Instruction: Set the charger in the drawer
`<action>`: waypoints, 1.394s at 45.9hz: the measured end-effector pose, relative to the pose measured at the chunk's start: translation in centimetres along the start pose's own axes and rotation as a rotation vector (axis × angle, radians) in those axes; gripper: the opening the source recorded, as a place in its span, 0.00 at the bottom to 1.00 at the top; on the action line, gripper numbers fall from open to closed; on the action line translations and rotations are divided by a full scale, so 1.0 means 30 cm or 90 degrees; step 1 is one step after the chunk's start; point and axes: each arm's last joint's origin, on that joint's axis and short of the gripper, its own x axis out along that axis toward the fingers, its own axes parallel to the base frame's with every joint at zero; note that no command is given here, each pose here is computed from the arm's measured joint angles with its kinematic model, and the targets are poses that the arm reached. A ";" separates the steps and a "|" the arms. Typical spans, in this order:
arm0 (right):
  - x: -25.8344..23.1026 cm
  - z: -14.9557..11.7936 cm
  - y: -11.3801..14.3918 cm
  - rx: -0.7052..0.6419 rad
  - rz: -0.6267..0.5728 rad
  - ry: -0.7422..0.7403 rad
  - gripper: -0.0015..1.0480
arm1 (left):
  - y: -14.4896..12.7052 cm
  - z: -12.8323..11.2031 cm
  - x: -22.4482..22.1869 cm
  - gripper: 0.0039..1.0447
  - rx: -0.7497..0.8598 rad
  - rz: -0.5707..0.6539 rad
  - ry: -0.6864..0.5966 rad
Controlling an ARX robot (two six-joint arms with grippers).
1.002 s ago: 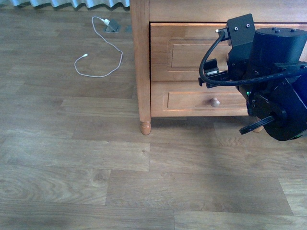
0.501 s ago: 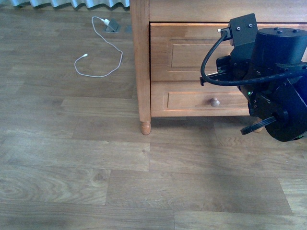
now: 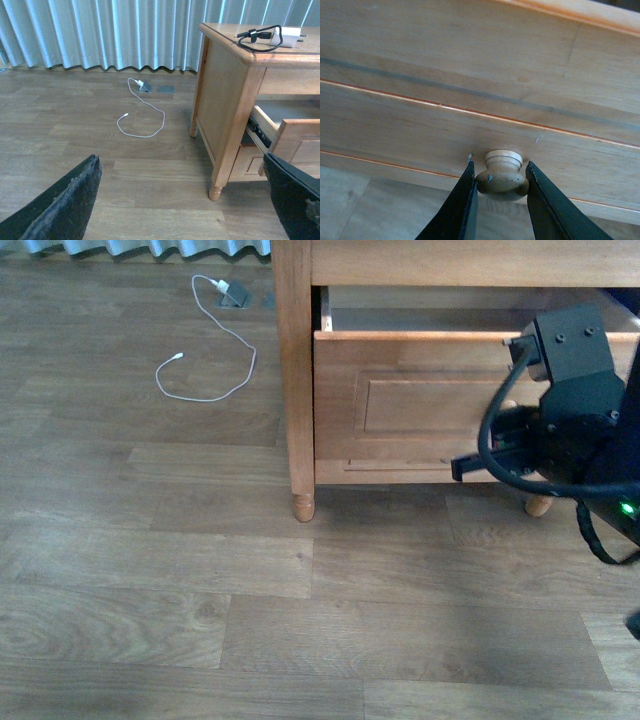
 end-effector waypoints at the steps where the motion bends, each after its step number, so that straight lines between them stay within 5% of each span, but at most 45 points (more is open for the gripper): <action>1: -0.021 -0.005 -0.001 -0.001 0.003 0.009 0.22 | 0.000 0.000 0.000 0.94 0.000 0.000 0.000; 26: -0.277 -0.035 -0.023 -0.012 0.081 0.111 0.22 | 0.000 0.000 0.000 0.94 0.000 0.000 0.000; 45: -0.497 0.087 -0.070 0.043 0.108 0.072 0.92 | 0.000 0.000 0.000 0.94 0.000 0.000 0.000; 55: -0.689 0.247 -0.190 0.074 0.056 -0.108 0.92 | 0.000 0.000 0.000 0.94 0.000 0.000 0.000; 64: -0.785 0.240 -0.256 0.066 0.049 -0.176 0.92 | 0.000 0.000 0.000 0.94 0.000 0.000 0.000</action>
